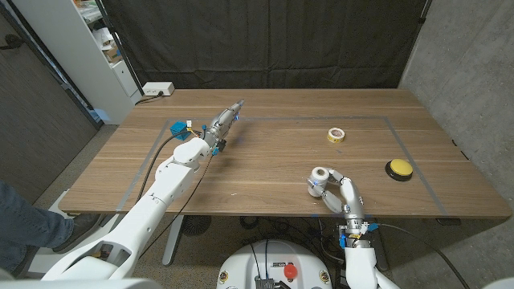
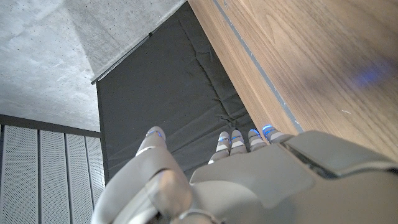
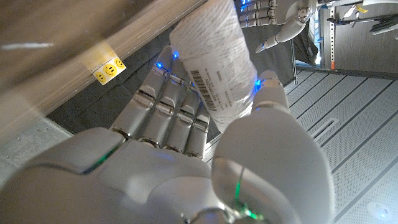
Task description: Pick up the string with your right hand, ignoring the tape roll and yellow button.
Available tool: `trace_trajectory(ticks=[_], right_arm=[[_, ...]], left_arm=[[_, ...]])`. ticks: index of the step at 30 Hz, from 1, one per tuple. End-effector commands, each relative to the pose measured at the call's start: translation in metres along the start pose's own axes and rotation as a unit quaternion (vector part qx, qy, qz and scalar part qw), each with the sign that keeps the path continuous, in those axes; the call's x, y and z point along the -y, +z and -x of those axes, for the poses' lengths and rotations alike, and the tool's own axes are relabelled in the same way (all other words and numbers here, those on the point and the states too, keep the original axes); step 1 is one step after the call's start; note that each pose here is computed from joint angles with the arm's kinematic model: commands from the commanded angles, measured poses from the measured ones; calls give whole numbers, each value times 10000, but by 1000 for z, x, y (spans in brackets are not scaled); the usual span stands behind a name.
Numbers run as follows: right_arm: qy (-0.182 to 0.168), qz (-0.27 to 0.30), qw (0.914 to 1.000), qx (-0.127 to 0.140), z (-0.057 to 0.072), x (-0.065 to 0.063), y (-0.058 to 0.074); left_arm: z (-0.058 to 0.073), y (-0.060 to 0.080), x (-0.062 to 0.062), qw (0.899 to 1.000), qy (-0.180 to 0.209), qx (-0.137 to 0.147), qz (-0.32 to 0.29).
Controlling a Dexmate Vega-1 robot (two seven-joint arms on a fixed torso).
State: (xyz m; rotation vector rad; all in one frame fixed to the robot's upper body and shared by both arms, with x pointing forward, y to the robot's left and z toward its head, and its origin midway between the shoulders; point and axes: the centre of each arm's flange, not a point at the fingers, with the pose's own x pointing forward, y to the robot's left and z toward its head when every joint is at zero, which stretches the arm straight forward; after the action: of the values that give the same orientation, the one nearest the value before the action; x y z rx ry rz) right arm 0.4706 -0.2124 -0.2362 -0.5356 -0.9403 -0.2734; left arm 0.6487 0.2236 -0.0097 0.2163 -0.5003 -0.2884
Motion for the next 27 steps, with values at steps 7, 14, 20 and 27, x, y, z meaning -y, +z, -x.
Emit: trace_trajectory(ticks=[7,14,20,27], right_arm=[[-18,61,10000,50,-9,13,14],[-40,119,9999,41,-13,17,20],[-50,111,9999,49,-15,20,24],[-35,103,9999,75,-18,23,30]], left_arm=[[0,-7,2,10000,-4,-3,64],[-1,-9,0,10000,-16,-13,63],[-1,-10,0,10000,-26,5,86],[-1,-11,-3,9999,-30,0,97]])
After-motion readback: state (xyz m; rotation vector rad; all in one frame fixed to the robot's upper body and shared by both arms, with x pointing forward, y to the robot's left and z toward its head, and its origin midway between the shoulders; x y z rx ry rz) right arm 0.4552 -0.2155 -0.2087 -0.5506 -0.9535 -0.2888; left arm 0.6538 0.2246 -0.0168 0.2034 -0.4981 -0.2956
